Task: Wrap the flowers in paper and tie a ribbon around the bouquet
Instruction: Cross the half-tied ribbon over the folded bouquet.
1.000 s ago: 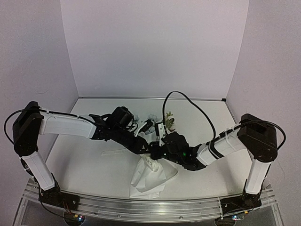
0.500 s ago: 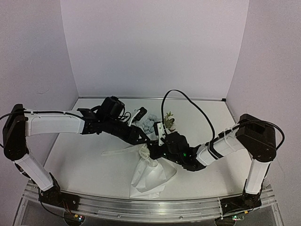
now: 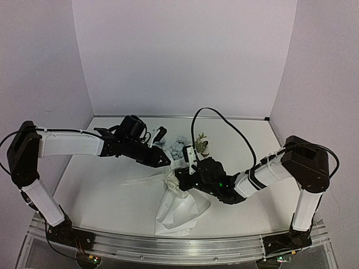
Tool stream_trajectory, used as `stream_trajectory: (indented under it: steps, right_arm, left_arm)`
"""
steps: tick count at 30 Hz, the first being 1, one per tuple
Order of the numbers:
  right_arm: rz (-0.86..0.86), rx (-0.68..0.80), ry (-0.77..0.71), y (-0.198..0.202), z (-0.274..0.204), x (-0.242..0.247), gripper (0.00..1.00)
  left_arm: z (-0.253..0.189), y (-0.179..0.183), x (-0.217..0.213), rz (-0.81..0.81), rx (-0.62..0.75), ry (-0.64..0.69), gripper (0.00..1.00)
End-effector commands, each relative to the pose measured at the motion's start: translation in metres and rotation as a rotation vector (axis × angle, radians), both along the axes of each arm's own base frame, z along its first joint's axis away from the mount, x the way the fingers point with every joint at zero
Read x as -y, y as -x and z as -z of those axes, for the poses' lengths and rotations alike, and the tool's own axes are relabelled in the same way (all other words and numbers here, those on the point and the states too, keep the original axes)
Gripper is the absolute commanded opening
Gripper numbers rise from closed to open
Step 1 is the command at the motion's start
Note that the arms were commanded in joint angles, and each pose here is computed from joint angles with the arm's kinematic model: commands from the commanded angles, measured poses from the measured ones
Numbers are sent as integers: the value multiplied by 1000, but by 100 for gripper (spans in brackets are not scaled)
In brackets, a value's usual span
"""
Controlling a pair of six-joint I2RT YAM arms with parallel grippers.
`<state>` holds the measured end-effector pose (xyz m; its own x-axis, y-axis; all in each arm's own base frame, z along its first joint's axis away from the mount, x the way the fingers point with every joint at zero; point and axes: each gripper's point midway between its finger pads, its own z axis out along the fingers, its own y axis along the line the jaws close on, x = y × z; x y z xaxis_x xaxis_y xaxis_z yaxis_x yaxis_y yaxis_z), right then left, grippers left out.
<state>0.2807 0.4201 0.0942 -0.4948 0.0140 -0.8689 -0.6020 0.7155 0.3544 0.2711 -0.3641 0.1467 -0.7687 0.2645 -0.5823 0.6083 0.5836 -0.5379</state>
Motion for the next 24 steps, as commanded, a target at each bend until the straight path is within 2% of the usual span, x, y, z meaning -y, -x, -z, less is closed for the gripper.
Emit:
stream_trajectory:
  steps: [1, 8, 24]
  right_arm:
    - [-13, 29, -28, -1, -11, -3, 0]
    - [-14, 30, -29, 0, -12, -2, 0]
    - [-28, 41, -41, 1, -20, -4, 0]
  left_arm:
    - [3, 5, 15, 66, -47, 28, 28]
    - [3, 10, 19, 93, -63, 55, 37]
    - [23, 8, 21, 82, -107, 29, 37]
